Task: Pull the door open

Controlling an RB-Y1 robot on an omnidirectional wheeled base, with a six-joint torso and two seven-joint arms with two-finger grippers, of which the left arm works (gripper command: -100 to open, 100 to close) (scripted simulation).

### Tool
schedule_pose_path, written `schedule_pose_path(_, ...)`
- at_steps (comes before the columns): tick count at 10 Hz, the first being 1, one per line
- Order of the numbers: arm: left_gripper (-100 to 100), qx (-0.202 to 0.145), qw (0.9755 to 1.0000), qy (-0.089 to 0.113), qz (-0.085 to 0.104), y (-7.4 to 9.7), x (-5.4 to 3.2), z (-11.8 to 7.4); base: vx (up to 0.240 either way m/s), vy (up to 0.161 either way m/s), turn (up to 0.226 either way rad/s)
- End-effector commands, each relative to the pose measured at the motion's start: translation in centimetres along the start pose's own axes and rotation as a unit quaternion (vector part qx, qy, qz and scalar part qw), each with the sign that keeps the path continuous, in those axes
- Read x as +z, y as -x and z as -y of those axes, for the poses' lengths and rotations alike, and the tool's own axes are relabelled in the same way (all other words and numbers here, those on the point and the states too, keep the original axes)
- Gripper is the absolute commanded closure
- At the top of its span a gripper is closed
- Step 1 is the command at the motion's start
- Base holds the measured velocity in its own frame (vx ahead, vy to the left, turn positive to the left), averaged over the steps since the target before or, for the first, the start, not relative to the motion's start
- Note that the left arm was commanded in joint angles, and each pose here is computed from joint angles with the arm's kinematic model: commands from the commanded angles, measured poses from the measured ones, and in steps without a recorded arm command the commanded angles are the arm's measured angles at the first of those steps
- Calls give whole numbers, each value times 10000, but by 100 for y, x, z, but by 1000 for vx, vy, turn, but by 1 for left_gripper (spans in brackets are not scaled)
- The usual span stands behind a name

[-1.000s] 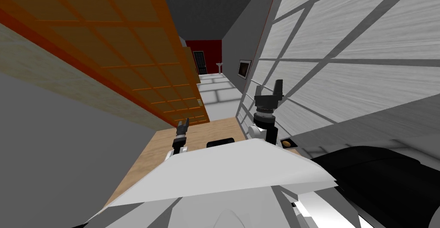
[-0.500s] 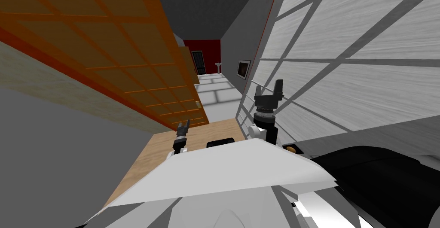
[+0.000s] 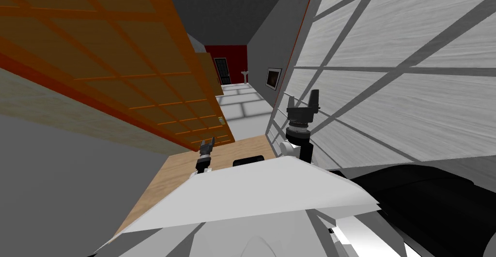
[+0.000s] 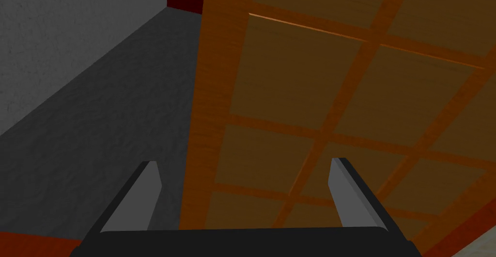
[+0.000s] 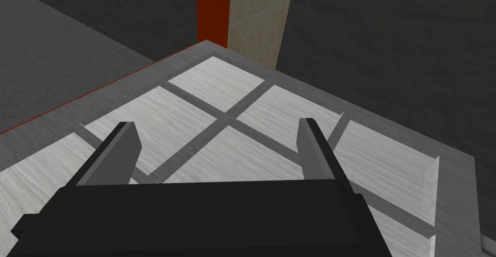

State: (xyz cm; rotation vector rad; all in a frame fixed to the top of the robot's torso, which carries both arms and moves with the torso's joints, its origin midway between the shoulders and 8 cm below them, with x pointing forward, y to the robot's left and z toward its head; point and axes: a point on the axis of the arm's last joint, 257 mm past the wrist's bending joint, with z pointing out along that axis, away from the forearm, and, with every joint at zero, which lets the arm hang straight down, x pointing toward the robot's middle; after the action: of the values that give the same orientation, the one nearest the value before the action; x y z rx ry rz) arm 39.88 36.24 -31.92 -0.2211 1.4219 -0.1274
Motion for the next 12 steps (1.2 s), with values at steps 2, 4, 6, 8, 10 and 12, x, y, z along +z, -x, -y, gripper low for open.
schedule_pose_path(2, -100, 214, 9997, 50, -91, -112, -41, -56, 107, 1, -29)
schedule_pose_path(4, -100, 407, 9990, 96, -185, -221, -83, -96, 132, 10, -42)
schedule_pose_path(6, -100, 578, 9979, 134, -274, -323, -126, -126, 114, -6, -32)
schedule_pose_path(8, -100, 727, 9966, 165, -357, -416, -166, -147, 121, -9, -36)
schedule_pose_path(10, -100, 892, 9948, 197, -455, -525, -216, -163, 142, 10, -39)
schedule_pose_path(12, -100, 1010, 9932, 219, -531, -611, -256, -168, 124, -3, -35)
